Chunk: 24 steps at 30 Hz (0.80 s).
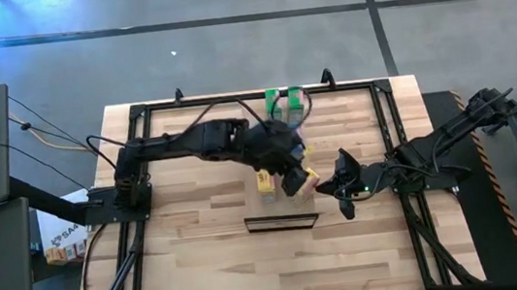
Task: Stack cereal on shelf
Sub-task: Put the yellow cereal box on the shelf
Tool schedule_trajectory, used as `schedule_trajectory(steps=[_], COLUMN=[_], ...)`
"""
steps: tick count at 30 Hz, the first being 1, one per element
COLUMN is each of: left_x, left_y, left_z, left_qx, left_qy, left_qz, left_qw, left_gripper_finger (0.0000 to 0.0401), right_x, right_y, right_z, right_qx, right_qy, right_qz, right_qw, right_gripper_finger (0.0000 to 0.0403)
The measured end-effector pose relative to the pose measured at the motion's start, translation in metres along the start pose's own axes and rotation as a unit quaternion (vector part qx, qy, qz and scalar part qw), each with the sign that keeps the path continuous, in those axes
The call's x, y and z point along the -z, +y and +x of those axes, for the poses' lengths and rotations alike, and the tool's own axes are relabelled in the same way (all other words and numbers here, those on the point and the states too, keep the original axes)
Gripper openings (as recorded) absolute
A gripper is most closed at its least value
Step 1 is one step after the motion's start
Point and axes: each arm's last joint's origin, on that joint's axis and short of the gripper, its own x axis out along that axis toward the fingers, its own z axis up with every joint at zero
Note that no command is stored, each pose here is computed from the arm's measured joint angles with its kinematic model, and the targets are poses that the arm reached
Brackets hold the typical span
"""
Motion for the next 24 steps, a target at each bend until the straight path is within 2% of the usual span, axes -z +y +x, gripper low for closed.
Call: schedule_trajectory(steps=[5,10,14,19,24], left_x=[-0.012,-0.013,-0.002,0.013,0.025], left_y=[-0.003,-0.020,-0.040,-0.057,-0.070], left_z=[-0.022,-0.051,-0.067,-0.090,-0.103], left_qx=[0.016,0.030,0.014,-0.003,-0.024], left_qy=[-0.033,-0.094,-0.126,-0.145,-0.161], left_qz=[0.042,0.095,0.148,0.183,0.218], left_qw=[0.998,0.991,0.981,0.972,0.962], left_gripper_finger=[0.0200,0.0186,0.0128,0.0021,0.0010], right_x=[0.000,-0.001,-0.003,-0.002,-0.005], right_y=[0.000,-0.002,-0.004,-0.006,-0.009], right_z=[0.000,0.001,0.003,0.007,0.011], right_qx=[0.003,0.008,0.006,0.005,0.009], right_qy=[-0.002,-0.002,0.001,0.011,0.007], right_qz=[-0.009,-0.011,-0.012,-0.020,-0.023], right_qw=[1.000,1.000,1.000,1.000,1.000], right_gripper_finger=[0.0000,0.0000,0.0000,0.0000,0.0000])
